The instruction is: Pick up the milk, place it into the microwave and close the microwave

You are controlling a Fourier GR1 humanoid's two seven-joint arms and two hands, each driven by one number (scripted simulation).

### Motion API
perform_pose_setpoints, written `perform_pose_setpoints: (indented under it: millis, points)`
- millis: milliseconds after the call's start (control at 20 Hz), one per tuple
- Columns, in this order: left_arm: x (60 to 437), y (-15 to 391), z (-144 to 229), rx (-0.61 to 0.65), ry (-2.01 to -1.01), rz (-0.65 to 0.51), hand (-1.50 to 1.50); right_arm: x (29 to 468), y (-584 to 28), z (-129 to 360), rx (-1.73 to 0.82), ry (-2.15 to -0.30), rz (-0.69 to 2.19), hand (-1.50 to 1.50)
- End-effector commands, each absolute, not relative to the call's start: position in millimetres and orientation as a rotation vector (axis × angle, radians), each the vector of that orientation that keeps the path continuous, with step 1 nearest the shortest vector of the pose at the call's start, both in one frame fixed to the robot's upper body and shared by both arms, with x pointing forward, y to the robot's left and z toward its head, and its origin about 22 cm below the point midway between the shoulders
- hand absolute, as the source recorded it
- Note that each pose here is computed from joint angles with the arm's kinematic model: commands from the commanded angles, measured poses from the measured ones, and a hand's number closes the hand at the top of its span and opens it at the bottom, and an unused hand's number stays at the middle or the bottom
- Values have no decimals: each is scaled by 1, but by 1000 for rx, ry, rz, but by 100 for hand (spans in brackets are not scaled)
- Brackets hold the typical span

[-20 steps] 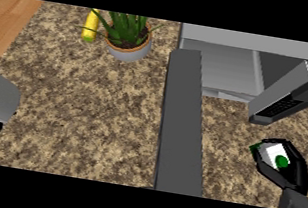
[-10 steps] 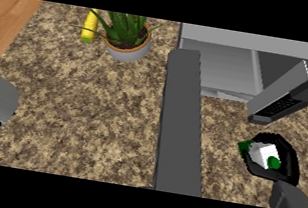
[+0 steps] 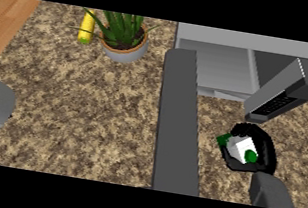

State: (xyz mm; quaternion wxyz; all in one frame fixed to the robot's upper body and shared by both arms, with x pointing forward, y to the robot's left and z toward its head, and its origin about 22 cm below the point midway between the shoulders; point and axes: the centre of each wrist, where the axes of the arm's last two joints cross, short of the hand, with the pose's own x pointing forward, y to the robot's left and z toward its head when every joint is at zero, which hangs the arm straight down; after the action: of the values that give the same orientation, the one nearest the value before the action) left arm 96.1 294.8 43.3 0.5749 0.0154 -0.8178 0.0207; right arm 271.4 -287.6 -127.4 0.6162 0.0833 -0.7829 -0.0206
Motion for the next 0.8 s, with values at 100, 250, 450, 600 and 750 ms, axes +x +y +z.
perform_pose_setpoints:
  millis: [100, 250, 450, 600, 750]
  points:
    - [81, 302, 45, 46, -1900, 44, -150, 268, -241, -99, 286, -1856, 4, 150]
    - [81, 303, 34, 51, -1905, 59, -150, 240, -234, -85, 291, -1854, 0, 150]
    - [90, 314, 53, 48, -1910, 58, -150, 224, -221, -49, 305, -1806, -52, 150]
    - [82, 314, 50, 20, -1912, 78, -150, 210, -217, -23, 267, -1813, -86, 150]
    - [72, 318, 33, 17, -1917, 58, -150, 203, -190, -24, 241, -1822, -68, 150]
